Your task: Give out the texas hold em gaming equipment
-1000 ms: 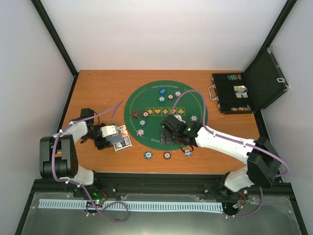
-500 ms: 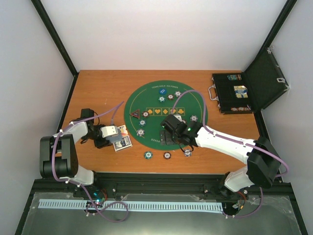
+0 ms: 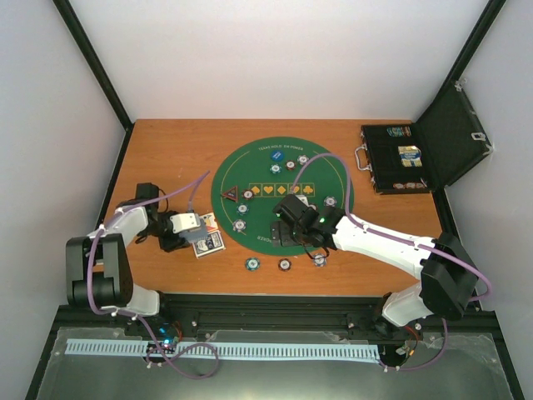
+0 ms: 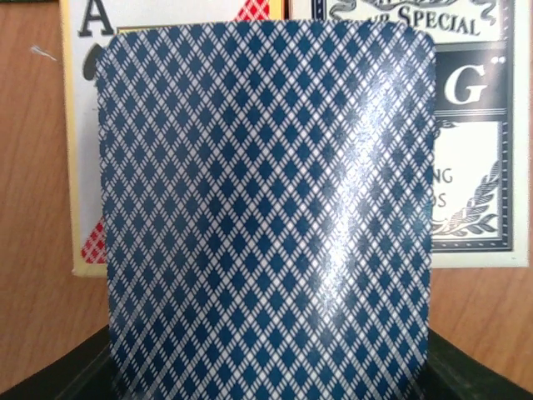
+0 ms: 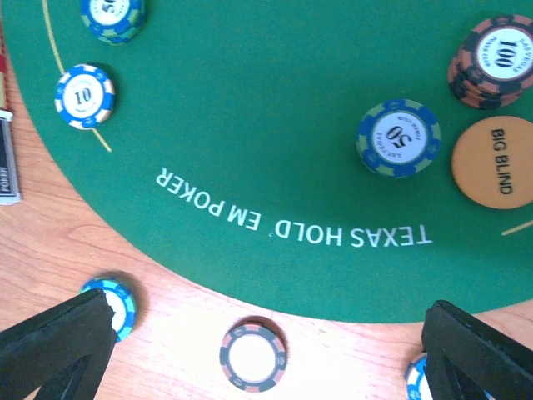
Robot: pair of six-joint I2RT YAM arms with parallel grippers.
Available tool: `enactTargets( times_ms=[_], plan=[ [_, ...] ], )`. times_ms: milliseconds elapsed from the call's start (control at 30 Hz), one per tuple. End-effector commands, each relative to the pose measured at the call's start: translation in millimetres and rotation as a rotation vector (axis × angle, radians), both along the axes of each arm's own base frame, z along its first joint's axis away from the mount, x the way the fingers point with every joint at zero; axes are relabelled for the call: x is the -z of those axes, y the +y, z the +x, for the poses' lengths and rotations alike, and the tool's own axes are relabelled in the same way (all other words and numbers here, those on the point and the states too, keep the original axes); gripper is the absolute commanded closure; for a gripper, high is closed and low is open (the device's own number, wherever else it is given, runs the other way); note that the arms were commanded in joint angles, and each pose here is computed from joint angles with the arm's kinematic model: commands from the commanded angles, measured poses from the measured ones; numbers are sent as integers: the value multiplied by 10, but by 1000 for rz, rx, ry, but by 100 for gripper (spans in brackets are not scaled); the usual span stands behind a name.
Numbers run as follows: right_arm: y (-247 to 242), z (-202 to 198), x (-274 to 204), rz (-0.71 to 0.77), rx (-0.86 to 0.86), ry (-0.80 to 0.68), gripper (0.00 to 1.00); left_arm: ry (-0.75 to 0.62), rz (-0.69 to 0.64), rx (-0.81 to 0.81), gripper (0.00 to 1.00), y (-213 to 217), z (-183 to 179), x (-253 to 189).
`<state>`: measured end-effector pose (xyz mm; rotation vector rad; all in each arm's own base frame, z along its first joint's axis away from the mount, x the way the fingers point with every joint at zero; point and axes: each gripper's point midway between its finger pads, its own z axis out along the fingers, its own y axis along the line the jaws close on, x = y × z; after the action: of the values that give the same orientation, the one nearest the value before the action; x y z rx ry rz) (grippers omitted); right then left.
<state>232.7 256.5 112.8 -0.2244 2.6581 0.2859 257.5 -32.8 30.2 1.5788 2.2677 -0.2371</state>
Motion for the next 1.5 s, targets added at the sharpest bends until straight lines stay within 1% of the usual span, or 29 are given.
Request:
enactTargets(
  times_ms=[0,167,233,333,533,600,667,900,1100,1467],
  plan=[
    [259,15,-211,132,-31,-26,0,-54,-41,39,98,-92,46,-295],
    [586,-39,-318,295,-103,13,0,-59,-75,48,99,-154,-7,-478],
    [758,-70,-396,392,-138,34,1,-65,-99,50,99,-197,-23,-601],
    [1070,-116,-562,575,-203,71,1,-70,-138,66,99,-292,-92,-799],
    [1669,-155,-922,895,-332,151,4,-98,-151,133,99,-556,-301,-1113],
    [1774,-173,-1000,979,-342,193,6,-110,-157,142,99,-627,-339,-1211],
    [1826,-187,-1077,1043,-351,203,7,-117,-161,151,99,-678,-366,-1307],
    [1804,-234,-1077,1070,-345,217,11,-138,-171,170,99,-765,-413,-1516],
    [1867,-278,-1091,1088,-352,225,16,-137,-174,175,99,-822,-439,-1555],
    [2050,-300,-1066,1114,-355,255,32,-150,-179,177,99,-827,-458,-1583]
  ],
)
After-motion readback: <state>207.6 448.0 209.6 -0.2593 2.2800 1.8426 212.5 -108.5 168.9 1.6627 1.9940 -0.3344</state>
